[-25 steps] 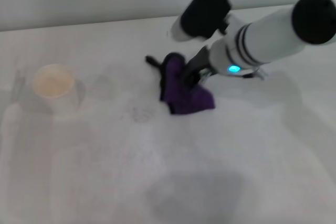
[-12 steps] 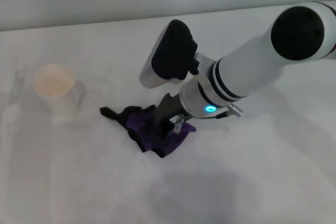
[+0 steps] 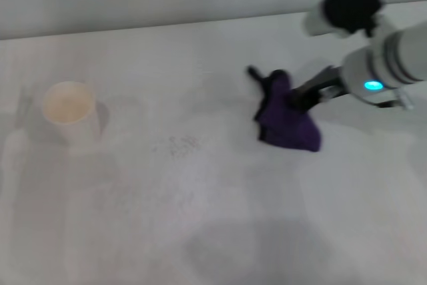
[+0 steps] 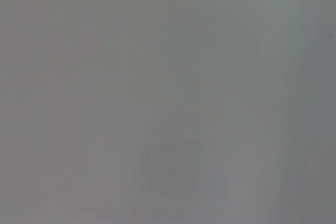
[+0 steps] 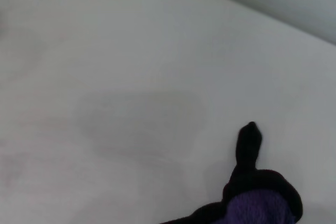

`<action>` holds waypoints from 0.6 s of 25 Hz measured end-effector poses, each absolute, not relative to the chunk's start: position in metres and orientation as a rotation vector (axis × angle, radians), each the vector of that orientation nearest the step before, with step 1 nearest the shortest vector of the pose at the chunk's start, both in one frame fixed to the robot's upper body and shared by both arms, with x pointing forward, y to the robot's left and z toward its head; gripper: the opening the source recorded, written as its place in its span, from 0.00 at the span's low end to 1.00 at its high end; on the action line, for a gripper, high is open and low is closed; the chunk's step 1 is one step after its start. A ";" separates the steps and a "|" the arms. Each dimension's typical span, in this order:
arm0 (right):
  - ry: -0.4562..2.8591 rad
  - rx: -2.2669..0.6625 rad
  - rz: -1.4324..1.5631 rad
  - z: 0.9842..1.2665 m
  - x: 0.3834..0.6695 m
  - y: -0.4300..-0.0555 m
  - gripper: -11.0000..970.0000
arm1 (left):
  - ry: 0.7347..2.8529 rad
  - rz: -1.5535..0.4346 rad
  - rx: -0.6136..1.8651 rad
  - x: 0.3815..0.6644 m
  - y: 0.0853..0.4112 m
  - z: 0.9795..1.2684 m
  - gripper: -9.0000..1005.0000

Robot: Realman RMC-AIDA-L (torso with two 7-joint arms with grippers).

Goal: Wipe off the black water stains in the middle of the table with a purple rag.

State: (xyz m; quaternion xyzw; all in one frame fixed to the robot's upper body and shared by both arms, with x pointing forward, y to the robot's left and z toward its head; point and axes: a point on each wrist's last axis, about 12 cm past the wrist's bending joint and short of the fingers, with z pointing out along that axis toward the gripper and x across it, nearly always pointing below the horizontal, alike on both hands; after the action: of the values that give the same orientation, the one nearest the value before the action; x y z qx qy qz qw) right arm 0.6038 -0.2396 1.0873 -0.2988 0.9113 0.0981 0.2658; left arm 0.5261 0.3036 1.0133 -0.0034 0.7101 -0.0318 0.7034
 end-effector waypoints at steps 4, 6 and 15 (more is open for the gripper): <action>2.468 -0.764 0.257 1.089 0.594 -0.260 0.08 | 1.580 -0.068 -0.007 0.526 0.304 1.013 0.88; 2.464 -0.813 0.257 1.088 0.589 -0.261 0.09 | 1.578 -0.069 -0.008 0.525 0.304 1.013 0.88; 2.367 -0.719 0.280 1.101 0.592 -0.272 0.21 | 1.541 -0.068 -0.012 0.520 0.306 1.016 0.88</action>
State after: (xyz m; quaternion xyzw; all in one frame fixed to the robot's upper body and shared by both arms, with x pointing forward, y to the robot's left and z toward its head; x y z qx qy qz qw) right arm 0.5924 -0.2722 1.1006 -0.2737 0.9006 0.1065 0.3204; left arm 0.5201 0.3062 1.0155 -0.0052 0.6965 -0.0307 0.7169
